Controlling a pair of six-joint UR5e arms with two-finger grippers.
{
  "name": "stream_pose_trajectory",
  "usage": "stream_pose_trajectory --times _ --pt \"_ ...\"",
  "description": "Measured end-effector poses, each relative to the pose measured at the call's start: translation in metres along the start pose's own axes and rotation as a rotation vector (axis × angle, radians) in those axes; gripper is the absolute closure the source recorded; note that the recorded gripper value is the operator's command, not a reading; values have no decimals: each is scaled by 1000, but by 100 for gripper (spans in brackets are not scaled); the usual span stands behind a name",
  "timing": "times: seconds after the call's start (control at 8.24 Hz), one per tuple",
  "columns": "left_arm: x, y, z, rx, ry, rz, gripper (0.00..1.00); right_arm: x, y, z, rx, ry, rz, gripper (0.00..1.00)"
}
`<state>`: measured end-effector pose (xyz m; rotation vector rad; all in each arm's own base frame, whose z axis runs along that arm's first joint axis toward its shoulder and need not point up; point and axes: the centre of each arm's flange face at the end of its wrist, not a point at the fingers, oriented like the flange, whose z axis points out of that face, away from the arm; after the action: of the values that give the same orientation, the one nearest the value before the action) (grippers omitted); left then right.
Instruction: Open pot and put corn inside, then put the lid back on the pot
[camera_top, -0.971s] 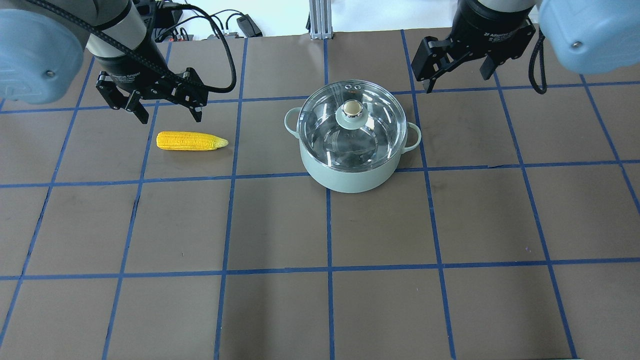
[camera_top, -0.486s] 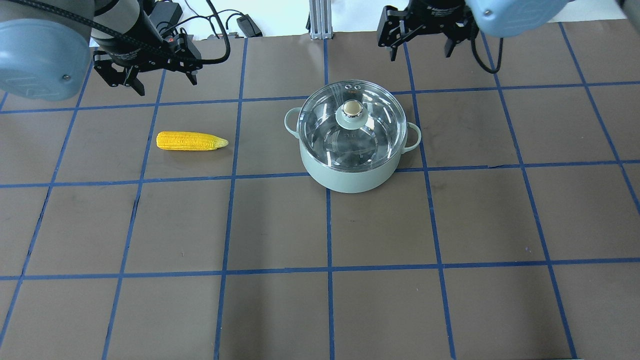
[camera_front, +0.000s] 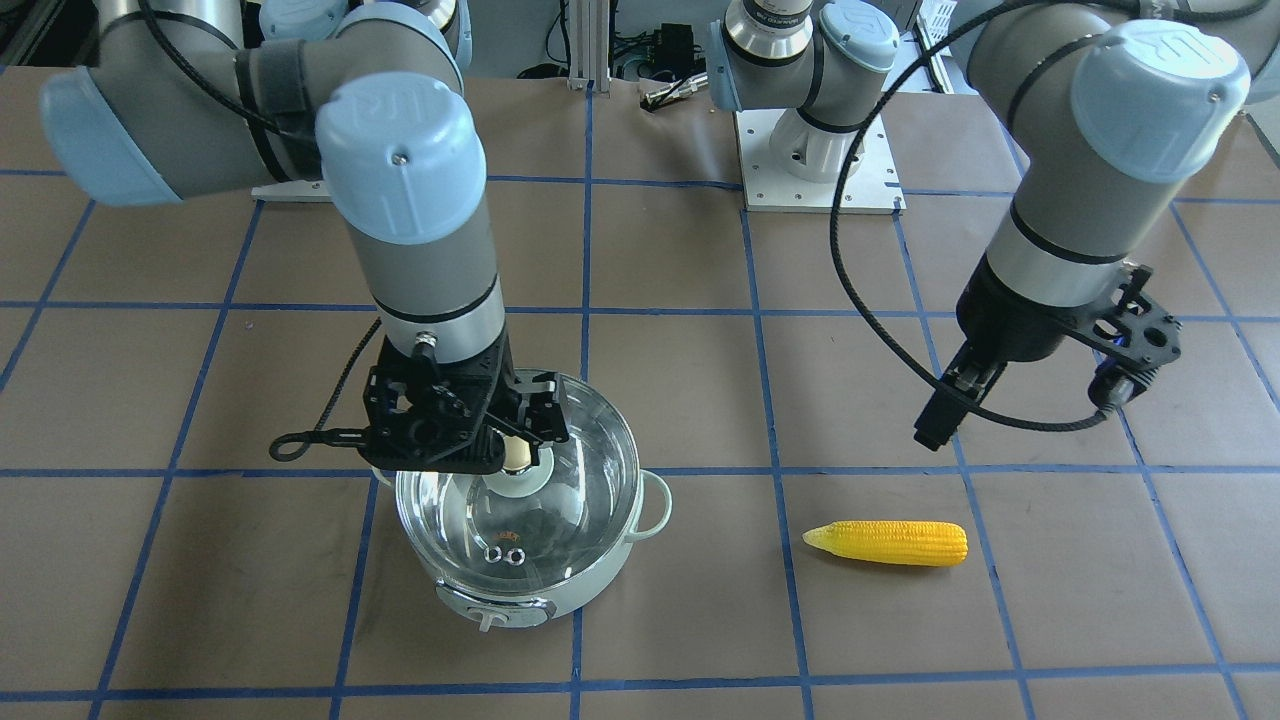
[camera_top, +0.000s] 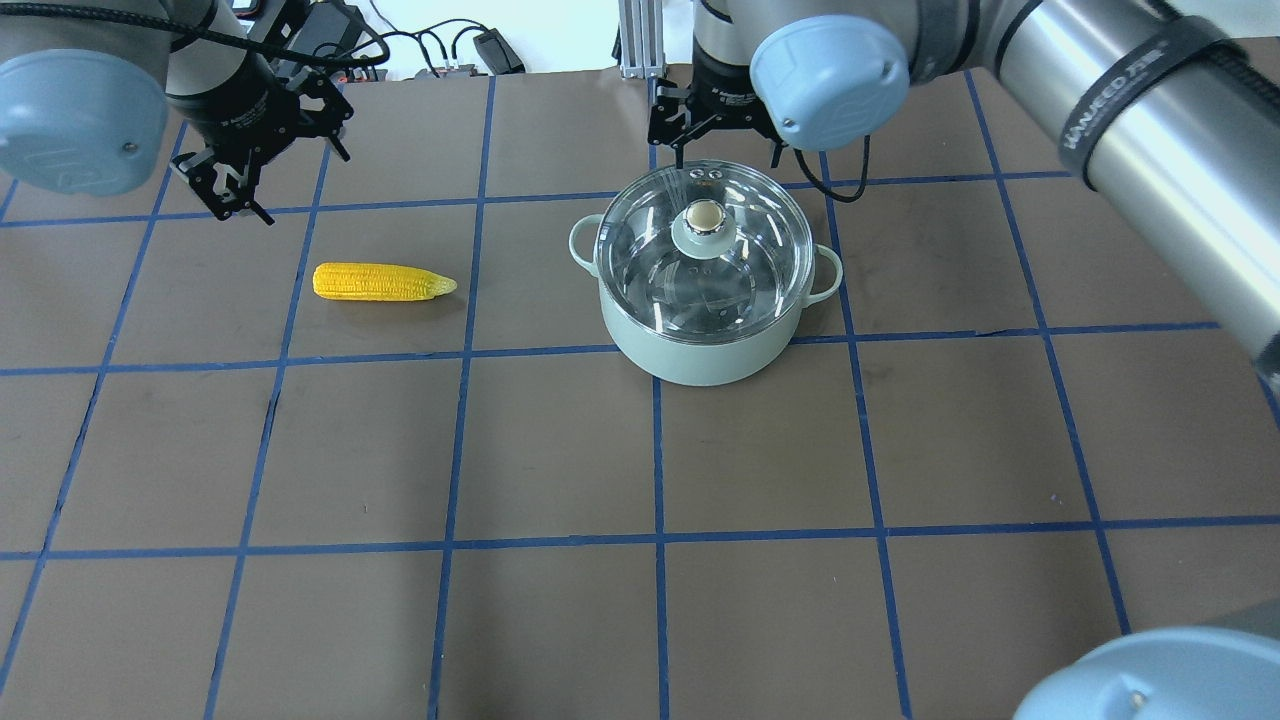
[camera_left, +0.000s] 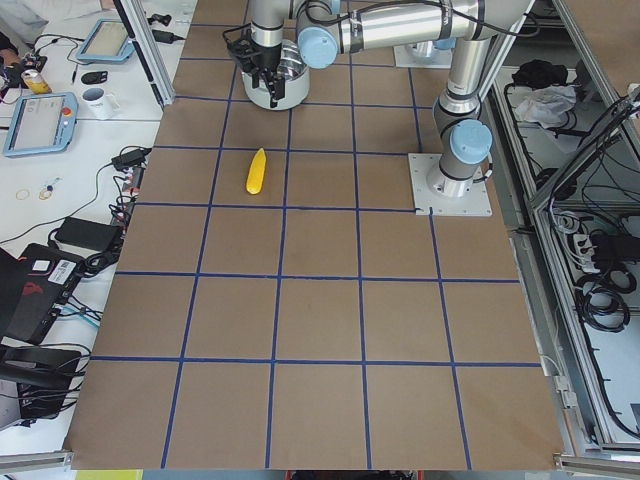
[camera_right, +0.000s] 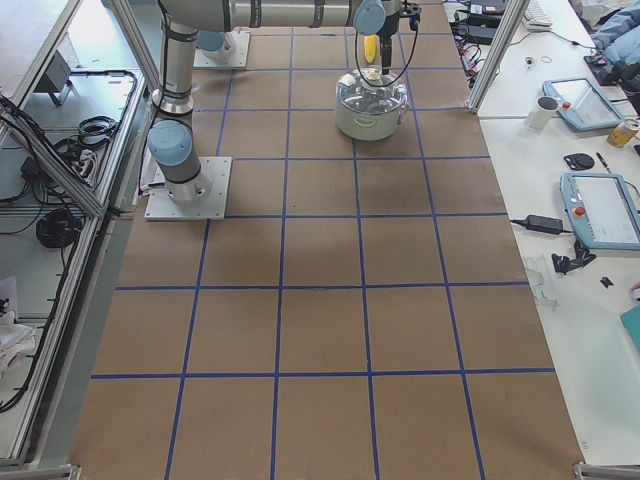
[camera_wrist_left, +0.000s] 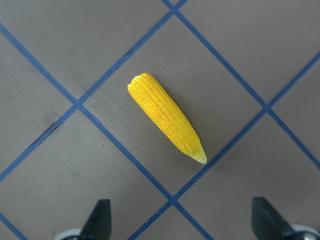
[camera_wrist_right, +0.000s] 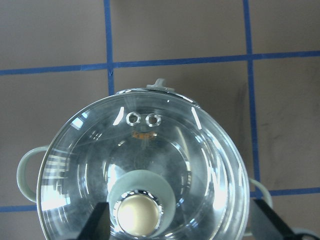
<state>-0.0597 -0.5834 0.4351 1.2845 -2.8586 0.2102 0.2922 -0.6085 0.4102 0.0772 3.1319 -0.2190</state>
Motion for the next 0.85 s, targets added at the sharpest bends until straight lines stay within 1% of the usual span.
stream_pose_trajectory --times 0.12,0.24,0.36,0.49,0.61,0.73,0.85 --pt "-7 -18 15 -16 -17 -161 0 -13 5 18 -11 -5 -1 0" --pt "-10 -31 33 -33 -38 -280 0 -19 8 30 -11 -10 3 0" --pt "-10 -38 52 -53 -60 -364 0 -21 11 41 -21 -12 9 0" --pt "-8 -40 67 -76 -70 -414 0 -22 15 52 -34 -10 11 1" --pt "-4 -41 77 -110 -57 -454 0 -22 17 59 -42 -8 7 10" --pt "2 -42 91 -163 -36 -490 0 -22 17 63 -46 -7 4 38" --pt "8 -48 110 -194 -17 -515 0 -22 18 63 -46 -7 7 60"
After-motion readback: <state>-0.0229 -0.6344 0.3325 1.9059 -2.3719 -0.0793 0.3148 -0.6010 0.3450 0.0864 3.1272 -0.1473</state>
